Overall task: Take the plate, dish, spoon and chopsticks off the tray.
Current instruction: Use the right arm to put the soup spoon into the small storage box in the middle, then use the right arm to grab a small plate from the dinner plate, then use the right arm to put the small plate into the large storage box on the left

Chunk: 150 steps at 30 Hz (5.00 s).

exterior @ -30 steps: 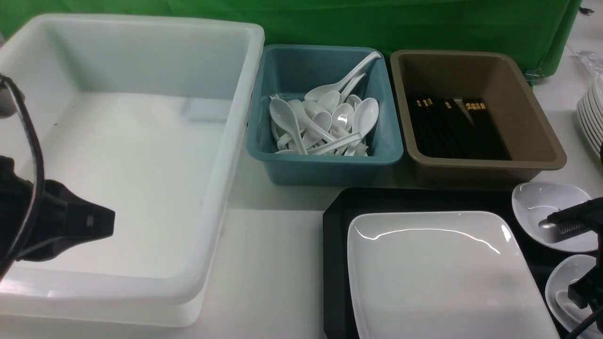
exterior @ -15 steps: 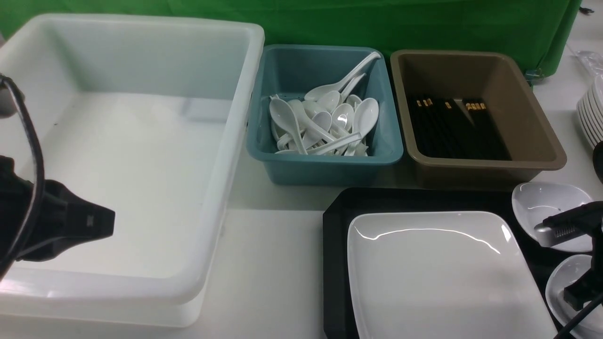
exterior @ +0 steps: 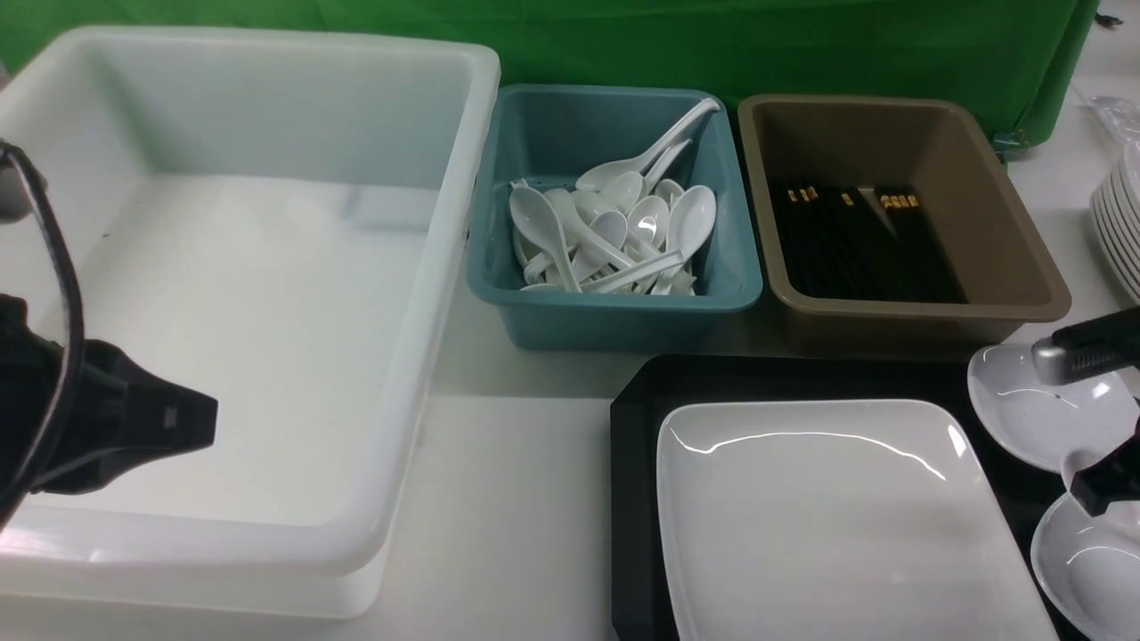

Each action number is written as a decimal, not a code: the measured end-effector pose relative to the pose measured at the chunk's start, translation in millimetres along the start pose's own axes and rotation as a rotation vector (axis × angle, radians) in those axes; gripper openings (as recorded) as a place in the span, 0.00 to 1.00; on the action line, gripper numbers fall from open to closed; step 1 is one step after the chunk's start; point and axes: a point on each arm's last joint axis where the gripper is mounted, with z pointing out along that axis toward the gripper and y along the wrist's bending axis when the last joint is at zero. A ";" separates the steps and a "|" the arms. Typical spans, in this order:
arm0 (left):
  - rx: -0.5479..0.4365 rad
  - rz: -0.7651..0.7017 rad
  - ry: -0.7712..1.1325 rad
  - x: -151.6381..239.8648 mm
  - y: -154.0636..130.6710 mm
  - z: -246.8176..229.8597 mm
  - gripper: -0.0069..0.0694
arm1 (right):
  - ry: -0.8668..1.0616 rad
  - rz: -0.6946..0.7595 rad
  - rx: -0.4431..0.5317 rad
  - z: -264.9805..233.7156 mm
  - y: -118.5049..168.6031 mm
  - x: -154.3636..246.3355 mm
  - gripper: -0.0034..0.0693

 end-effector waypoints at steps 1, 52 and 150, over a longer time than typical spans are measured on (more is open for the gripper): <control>0.000 0.000 0.000 0.0 0.0 0.0 0.10 | -0.022 0.009 -0.005 -5.7 -0.4 0.7 0.11; -0.003 0.004 -0.042 -3.8 0.3 -0.1 0.10 | -0.341 0.028 -0.054 -133.0 0.9 -34.7 0.08; -0.397 -0.188 -0.046 -2.1 36.5 -5.2 0.10 | -0.686 -0.344 -0.443 -175.8 126.5 1.0 0.13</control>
